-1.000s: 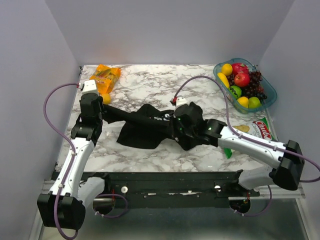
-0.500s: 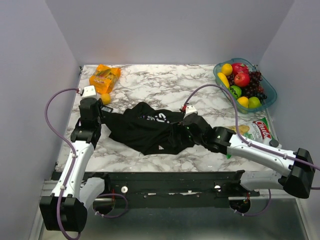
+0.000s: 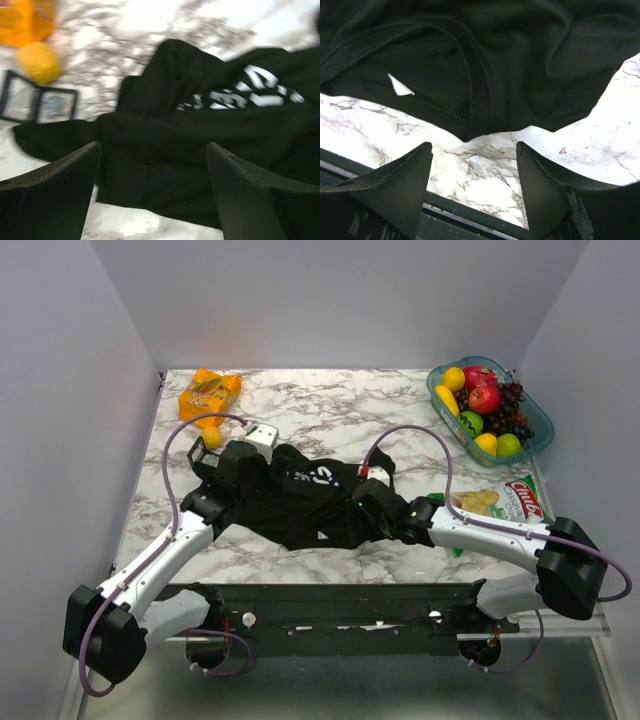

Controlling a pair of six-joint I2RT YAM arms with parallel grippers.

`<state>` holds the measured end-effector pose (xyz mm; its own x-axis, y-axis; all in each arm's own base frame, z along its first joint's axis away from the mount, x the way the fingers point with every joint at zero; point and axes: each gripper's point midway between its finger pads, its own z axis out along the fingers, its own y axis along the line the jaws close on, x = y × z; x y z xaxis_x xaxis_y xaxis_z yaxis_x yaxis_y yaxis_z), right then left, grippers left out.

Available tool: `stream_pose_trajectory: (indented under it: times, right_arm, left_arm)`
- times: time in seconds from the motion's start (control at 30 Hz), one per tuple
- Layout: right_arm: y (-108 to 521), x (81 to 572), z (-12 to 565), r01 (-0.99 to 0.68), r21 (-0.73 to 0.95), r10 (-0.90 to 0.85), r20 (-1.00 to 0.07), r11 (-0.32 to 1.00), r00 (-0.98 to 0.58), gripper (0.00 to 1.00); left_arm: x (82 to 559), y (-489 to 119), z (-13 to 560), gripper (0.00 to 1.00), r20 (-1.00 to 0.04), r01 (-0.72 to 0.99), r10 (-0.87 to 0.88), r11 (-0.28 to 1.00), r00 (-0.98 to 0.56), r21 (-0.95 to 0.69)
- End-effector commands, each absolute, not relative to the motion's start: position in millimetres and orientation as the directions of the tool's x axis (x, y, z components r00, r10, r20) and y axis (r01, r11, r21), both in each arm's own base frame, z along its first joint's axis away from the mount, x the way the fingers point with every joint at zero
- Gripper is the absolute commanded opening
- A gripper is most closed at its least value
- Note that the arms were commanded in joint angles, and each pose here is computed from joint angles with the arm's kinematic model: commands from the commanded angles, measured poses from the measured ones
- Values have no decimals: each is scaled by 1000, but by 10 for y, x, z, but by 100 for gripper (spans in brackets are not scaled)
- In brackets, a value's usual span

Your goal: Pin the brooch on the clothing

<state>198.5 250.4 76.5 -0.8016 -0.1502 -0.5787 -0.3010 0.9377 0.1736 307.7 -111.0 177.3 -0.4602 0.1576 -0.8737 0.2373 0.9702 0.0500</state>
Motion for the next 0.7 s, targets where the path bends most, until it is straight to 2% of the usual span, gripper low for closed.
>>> stream_pose_trajectory:
  times: [0.0,0.13,0.17,0.23,0.4,0.6,0.67]
  right_arm:
    - [2507,2048,631,-232,175,-95,-566,957,-819,75]
    - [2459,2069,474,-194,142,-87,-545,971,-834,72]
    - [2462,2068,456,-189,141,-84,-541,972,-837,72]
    - [2446,2082,408,-176,136,-78,-531,975,-844,70]
    - [2372,2154,322,-123,148,-30,-513,981,-858,61]
    - [2263,2221,226,-113,147,-27,-492,983,-870,52]
    - [2222,2237,210,-109,140,-27,-489,984,-872,44]
  left_arm:
    - [2682,-1900,1349,92,-783,570,287,815,-552,-103]
    - [2472,-2100,946,89,-640,595,395,795,-659,-122]
    - [2400,-2074,762,88,-573,585,425,802,-701,-121]
    - [2334,-2143,642,86,-524,580,430,799,-735,-158]
    - [2231,-2206,519,86,-448,560,438,809,-779,-182]
    - [2023,-2195,339,85,-339,448,357,859,-870,-246]
    - [1896,-2246,280,85,-315,420,330,863,-890,-282]
